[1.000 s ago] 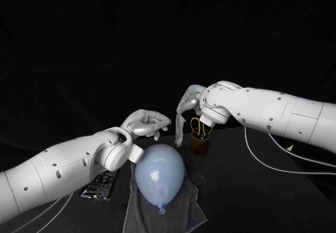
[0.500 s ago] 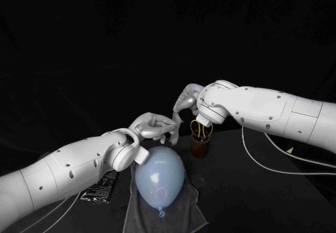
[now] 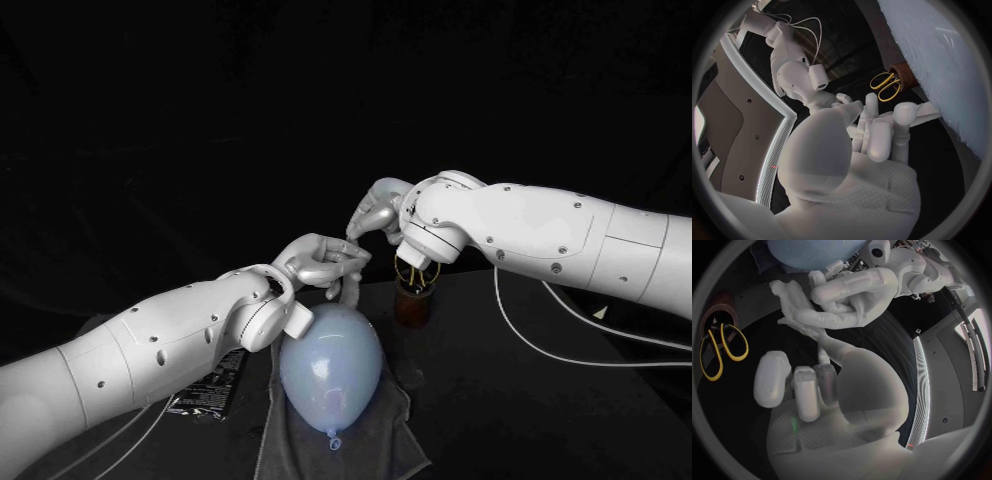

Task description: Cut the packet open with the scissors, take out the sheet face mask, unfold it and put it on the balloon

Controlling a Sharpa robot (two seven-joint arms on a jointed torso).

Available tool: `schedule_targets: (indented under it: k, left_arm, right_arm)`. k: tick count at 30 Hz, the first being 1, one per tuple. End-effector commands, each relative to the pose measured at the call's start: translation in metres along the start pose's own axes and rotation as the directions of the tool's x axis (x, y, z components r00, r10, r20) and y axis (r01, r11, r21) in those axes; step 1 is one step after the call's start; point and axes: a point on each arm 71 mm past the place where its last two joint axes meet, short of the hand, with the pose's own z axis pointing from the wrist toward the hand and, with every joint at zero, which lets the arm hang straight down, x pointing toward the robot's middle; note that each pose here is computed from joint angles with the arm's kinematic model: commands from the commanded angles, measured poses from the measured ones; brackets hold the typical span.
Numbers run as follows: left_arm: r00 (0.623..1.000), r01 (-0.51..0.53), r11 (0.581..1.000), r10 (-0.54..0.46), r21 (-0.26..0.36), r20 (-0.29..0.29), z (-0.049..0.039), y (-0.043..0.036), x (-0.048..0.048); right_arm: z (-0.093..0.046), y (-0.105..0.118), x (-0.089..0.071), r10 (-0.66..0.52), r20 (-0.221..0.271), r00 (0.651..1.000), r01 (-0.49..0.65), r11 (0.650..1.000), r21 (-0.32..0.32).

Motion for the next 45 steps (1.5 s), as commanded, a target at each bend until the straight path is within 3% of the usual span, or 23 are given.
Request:
schedule_targets:
  k: [1, 24, 37, 45]
  left_arm:
    - [0.999, -0.013, 1.000, 0.013, 0.005, 0.033, 0.0003, -0.0015, -0.0035]
    - [0.993, -0.015, 1.000, 0.016, -0.014, 0.113, -0.0144, 0.0069, -0.0303]
    - [0.995, -0.004, 1.000, 0.006, -0.017, 0.096, -0.0119, 0.0061, -0.0257]
    - [0.995, -0.012, 1.000, 0.010, 0.022, 0.099, -0.0174, 0.0013, -0.0247]
  right_arm:
    - [-0.001, 0.002, 0.000, 0.000, 0.000, 1.000, 0.000, 1.000, -0.017]
    - [-0.005, -0.002, -0.001, 0.003, -0.018, 1.000, -0.003, 1.000, -0.021]
    - [-0.010, -0.002, 0.003, 0.012, -0.051, 0.999, -0.013, 1.000, -0.025]
    - [-0.005, -0.002, -0.001, 0.021, -0.013, 1.000, -0.022, 1.000, -0.013]
